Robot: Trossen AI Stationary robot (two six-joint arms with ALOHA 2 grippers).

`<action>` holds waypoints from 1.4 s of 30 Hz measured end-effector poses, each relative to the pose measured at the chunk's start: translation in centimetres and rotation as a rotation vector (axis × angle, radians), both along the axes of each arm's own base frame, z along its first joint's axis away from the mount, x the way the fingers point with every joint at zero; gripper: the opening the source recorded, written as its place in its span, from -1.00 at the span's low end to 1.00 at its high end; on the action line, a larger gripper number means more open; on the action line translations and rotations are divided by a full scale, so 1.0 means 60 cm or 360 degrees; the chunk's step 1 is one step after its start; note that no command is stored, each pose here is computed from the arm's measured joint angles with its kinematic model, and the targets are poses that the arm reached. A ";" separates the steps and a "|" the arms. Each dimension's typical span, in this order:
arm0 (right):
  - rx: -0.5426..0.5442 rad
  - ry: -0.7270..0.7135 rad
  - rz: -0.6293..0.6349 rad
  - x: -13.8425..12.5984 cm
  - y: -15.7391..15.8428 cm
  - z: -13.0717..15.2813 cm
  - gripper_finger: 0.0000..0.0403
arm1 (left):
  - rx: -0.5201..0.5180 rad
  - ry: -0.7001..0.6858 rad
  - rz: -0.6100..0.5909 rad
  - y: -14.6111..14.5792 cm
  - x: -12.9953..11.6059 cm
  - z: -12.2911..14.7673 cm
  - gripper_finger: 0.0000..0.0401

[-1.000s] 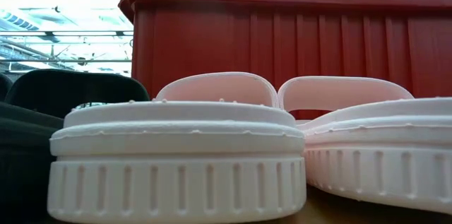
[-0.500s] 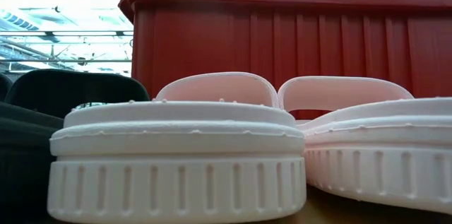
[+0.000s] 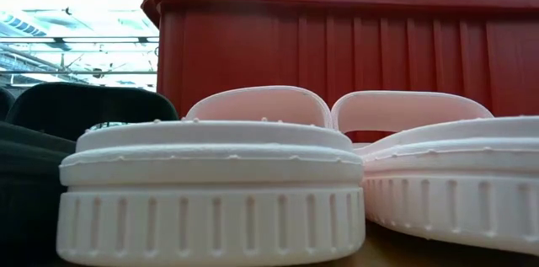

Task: Pick and place slides into bin
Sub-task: Put the black slipper into the red bin

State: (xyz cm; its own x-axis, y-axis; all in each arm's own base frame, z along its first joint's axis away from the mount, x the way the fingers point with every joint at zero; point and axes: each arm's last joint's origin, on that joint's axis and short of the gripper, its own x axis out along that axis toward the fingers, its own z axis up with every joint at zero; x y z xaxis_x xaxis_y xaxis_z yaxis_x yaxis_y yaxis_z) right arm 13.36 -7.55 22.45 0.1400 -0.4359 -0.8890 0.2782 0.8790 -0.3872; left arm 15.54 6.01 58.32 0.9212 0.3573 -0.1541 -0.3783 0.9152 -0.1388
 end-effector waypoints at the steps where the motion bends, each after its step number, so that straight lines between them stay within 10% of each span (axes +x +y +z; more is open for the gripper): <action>1: -0.0002 -0.0002 -0.0004 0.000 0.000 0.000 -1.00 | 0.0000 0.0000 0.0000 0.000 0.000 0.000 0.02; 20: -0.0102 0.0078 0.0076 -0.004 -0.002 0.041 -1.00 | 0.0012 0.0004 -0.0002 0.000 0.000 0.000 0.02; 42: -0.0105 0.0156 0.0107 -0.013 -0.016 -0.013 -0.84 | 0.0001 0.0001 0.0000 0.000 0.000 0.000 0.02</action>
State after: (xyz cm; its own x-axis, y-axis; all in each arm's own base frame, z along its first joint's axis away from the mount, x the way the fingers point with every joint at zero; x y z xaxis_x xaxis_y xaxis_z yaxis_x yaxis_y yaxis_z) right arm 12.57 -8.53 21.65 0.0850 -0.4862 -0.8697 0.1774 0.8663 -0.4669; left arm 15.54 6.01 58.32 0.9212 0.3574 -0.1541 -0.3782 0.9154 -0.1379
